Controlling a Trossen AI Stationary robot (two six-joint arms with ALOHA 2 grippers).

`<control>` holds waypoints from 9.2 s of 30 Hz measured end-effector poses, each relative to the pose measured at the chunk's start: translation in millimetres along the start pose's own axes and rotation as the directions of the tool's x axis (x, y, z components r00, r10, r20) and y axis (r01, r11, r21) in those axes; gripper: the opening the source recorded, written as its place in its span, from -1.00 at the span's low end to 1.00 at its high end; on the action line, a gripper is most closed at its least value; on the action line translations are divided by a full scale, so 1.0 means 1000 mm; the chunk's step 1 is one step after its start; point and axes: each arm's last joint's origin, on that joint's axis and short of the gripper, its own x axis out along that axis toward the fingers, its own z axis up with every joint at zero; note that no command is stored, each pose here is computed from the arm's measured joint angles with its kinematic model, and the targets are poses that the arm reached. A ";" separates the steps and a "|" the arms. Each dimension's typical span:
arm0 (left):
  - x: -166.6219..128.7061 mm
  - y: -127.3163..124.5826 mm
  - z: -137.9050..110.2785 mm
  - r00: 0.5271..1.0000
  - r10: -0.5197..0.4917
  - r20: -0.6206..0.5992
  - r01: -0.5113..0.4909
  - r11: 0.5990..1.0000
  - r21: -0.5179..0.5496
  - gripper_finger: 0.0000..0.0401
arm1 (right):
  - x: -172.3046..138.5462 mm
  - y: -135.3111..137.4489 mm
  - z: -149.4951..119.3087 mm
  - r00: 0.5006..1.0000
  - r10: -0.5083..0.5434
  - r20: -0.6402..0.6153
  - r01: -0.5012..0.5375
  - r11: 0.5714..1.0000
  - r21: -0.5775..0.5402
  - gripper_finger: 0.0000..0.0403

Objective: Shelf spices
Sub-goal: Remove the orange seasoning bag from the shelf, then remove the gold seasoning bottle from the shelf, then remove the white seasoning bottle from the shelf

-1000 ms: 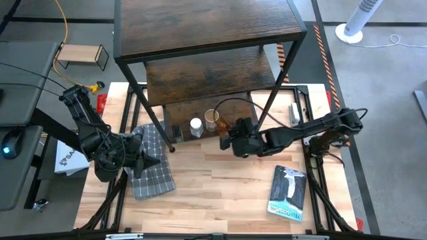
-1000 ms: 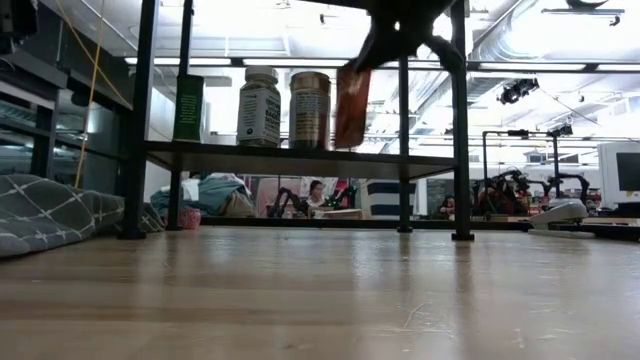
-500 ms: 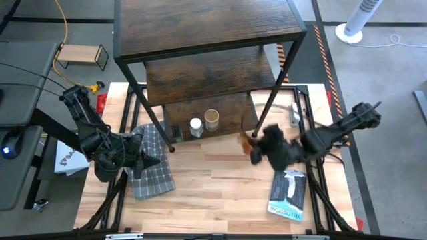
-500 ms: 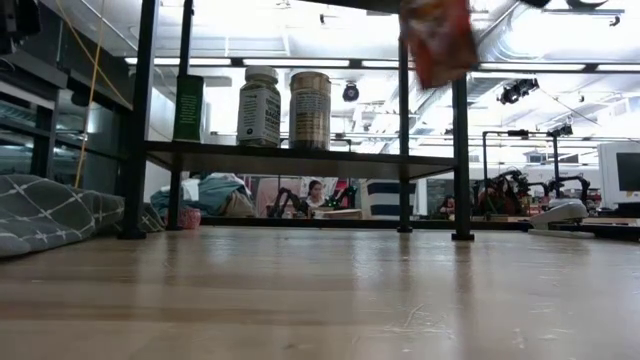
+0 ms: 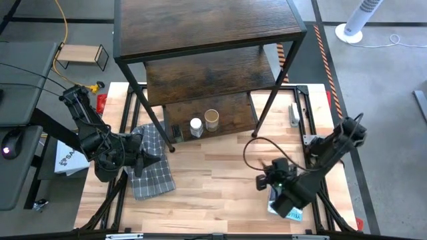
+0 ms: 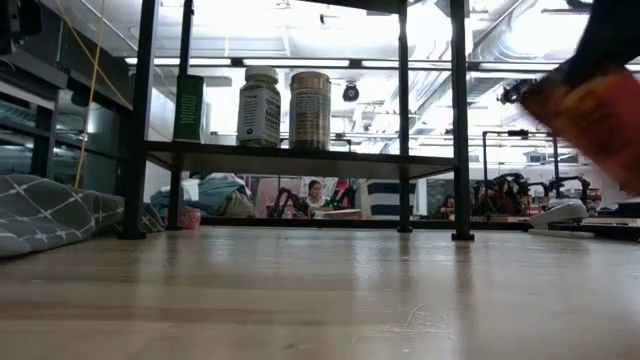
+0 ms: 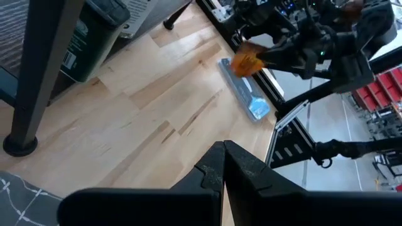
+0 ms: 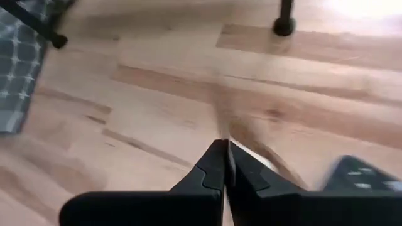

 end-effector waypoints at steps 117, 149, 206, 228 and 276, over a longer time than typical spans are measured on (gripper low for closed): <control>0.041 -0.007 -0.043 0.930 0.151 -0.336 -0.138 0.988 0.064 0.60 | 0.108 0.108 0.204 0.880 0.392 0.269 -0.257 0.869 -0.424 0.10; 0.041 -0.006 -0.043 0.925 0.158 -0.344 -0.151 0.987 0.047 0.60 | 0.119 0.104 0.214 0.869 0.487 0.094 -0.363 0.754 -0.547 0.97; 0.040 -0.002 -0.042 0.924 0.197 -0.329 -0.136 0.970 0.200 0.60 | 0.029 0.064 0.158 0.939 0.333 -0.081 -0.330 0.812 -0.483 0.29; 0.042 -0.003 -0.036 0.975 0.185 -0.126 -0.194 0.979 -0.062 0.60 | 0.066 0.097 -0.048 0.950 0.304 -0.079 -0.311 0.877 -0.366 0.31; 0.023 -0.060 -0.031 0.950 -0.185 0.251 0.223 0.966 -0.129 0.60 | 0.108 0.131 0.183 0.802 0.567 0.185 -0.431 0.766 -0.477 0.84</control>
